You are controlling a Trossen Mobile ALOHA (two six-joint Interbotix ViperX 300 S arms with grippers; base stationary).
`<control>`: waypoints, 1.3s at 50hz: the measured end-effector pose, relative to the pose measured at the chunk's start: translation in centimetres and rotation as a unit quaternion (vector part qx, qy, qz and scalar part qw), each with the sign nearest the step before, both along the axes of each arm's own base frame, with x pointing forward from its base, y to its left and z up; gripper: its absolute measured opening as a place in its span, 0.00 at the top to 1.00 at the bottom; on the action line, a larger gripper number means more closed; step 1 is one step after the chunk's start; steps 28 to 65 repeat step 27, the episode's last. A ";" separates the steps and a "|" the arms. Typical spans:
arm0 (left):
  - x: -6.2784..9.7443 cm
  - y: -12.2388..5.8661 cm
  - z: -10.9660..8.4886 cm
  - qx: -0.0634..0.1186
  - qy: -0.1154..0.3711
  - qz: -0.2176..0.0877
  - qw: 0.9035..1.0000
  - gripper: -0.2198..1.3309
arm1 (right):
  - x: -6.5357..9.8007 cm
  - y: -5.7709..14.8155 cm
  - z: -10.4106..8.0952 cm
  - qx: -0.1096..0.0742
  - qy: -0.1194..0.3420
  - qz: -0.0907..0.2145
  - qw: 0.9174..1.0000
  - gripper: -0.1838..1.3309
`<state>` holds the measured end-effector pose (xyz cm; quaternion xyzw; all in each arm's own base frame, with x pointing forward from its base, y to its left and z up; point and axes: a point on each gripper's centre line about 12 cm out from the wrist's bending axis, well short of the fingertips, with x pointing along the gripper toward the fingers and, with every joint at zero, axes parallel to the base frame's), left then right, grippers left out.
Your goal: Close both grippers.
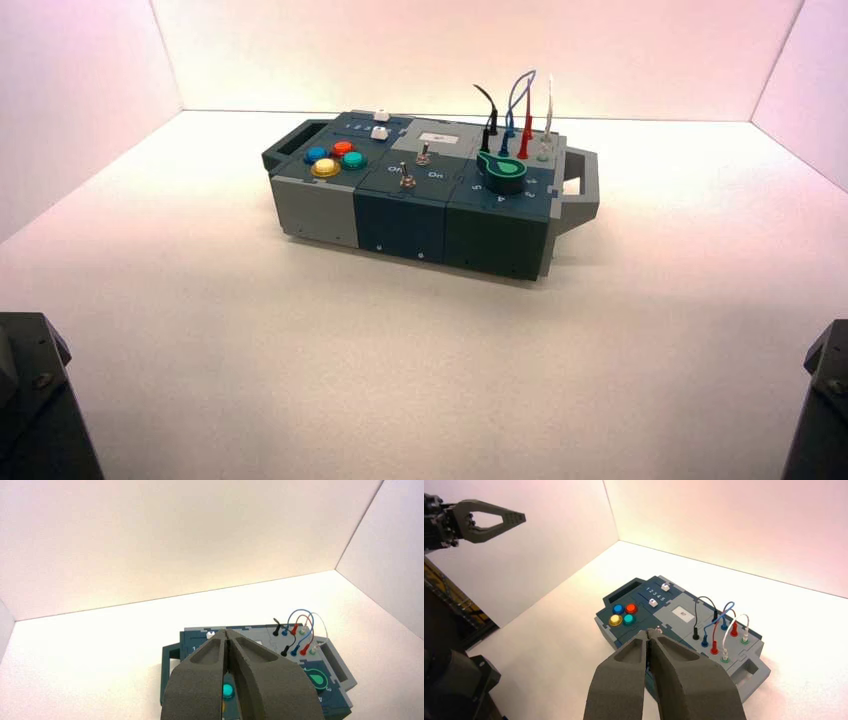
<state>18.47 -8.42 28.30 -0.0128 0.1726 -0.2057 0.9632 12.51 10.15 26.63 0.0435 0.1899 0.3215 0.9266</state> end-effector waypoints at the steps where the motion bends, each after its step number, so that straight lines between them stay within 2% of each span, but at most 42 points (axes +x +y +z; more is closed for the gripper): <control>1: 0.0 0.0 0.0 0.000 0.001 -0.001 1.000 0.97 | 0.0 0.0 0.0 0.000 0.000 -0.001 1.000 0.97; 26: 1.5 -0.7 -0.6 0.011 0.025 0.000 1.000 0.97 | -0.2 0.0 -0.7 -0.015 0.019 0.004 1.000 0.97; 65: 1.6 -0.7 -0.5 0.011 0.025 0.000 1.000 0.97 | -0.2 0.0 -0.7 -0.015 0.019 0.004 1.000 0.97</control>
